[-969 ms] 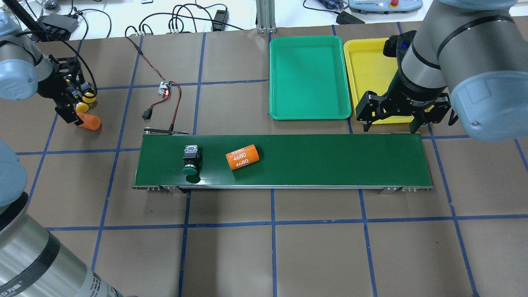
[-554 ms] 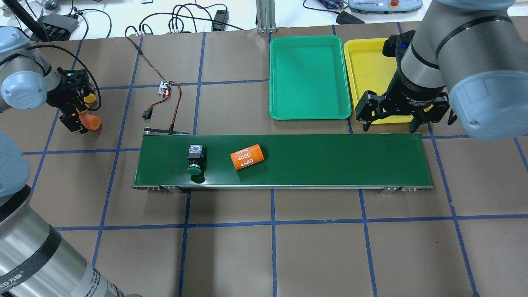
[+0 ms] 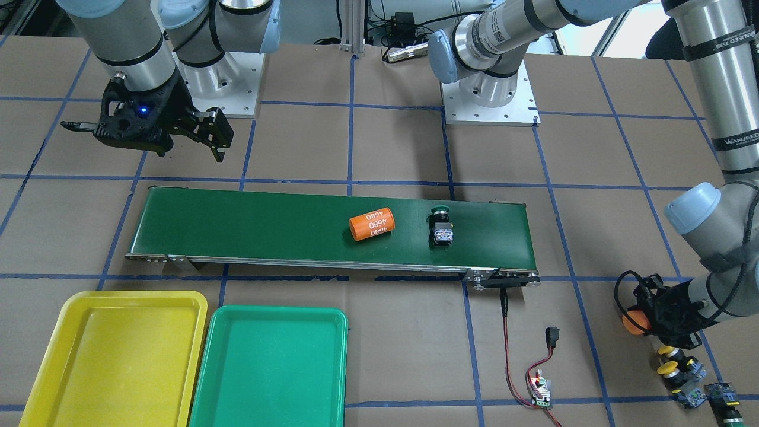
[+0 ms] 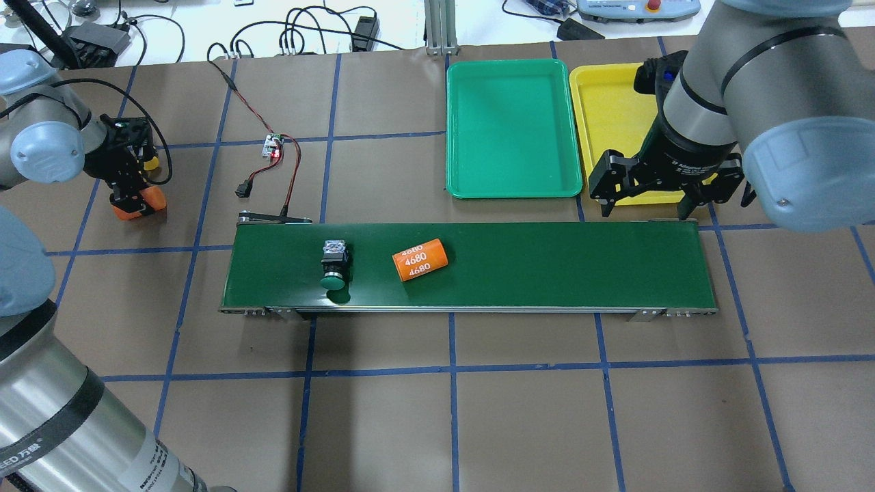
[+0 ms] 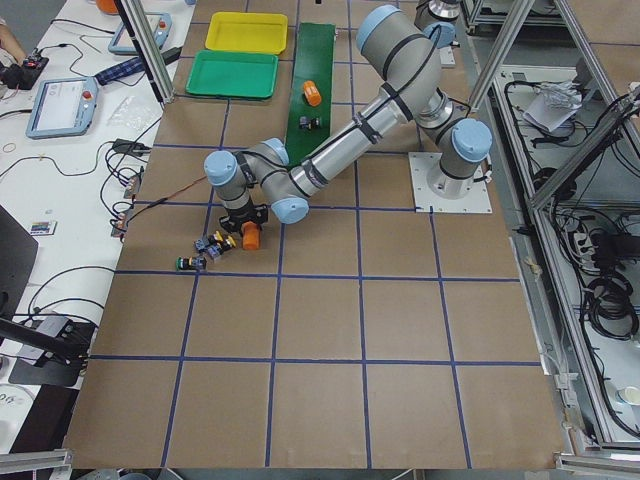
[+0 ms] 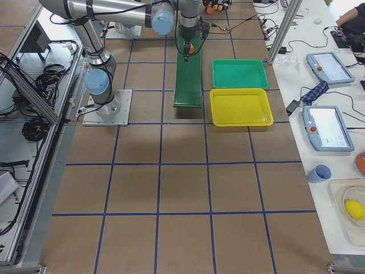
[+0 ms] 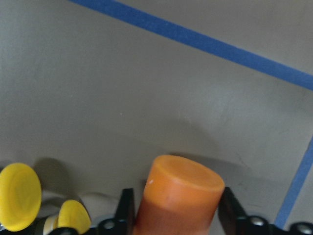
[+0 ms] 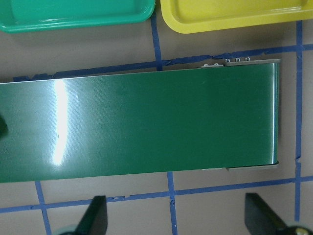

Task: Sort buttons by color to trays
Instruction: 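Place the second orange cylinder on the belt's near end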

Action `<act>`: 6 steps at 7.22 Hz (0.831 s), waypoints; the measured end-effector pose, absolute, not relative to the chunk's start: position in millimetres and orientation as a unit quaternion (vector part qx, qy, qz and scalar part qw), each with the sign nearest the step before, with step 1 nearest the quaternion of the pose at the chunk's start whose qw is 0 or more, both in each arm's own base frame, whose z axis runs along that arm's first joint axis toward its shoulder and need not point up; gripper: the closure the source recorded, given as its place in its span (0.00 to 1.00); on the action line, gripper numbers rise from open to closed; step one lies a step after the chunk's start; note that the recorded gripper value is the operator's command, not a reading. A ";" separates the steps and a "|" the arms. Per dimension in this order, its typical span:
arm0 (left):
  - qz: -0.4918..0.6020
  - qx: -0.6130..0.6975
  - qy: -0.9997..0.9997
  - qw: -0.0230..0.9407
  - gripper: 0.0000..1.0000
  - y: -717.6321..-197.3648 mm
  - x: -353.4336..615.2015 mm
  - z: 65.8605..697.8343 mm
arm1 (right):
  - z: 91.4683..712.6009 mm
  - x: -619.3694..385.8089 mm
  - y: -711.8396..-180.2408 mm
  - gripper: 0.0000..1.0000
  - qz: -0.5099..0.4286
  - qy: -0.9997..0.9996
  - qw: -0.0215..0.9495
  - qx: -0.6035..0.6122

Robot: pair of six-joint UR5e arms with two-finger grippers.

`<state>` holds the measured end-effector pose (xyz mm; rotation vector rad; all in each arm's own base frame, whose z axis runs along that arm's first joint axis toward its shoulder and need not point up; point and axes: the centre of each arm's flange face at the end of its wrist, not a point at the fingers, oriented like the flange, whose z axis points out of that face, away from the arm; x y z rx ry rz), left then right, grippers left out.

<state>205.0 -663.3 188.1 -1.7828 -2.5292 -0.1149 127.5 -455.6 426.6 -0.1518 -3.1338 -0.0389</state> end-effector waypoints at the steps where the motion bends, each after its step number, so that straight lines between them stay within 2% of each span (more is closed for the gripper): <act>1: -0.039 -0.575 -0.817 0.035 1.00 -653.8 192.4 203.5 | 426.4 127.5 -455.4 0.00 -0.013 -0.999 0.002 -0.048; 4: -0.024 -0.602 -0.794 0.078 1.00 -585.8 93.4 267.6 | 426.0 128.0 -455.8 0.00 -0.013 -0.999 0.002 -0.053; 6: -0.005 -0.638 -0.765 0.081 1.00 -537.3 12.5 288.4 | 425.8 128.2 -456.0 0.00 -0.013 -0.998 0.002 -0.054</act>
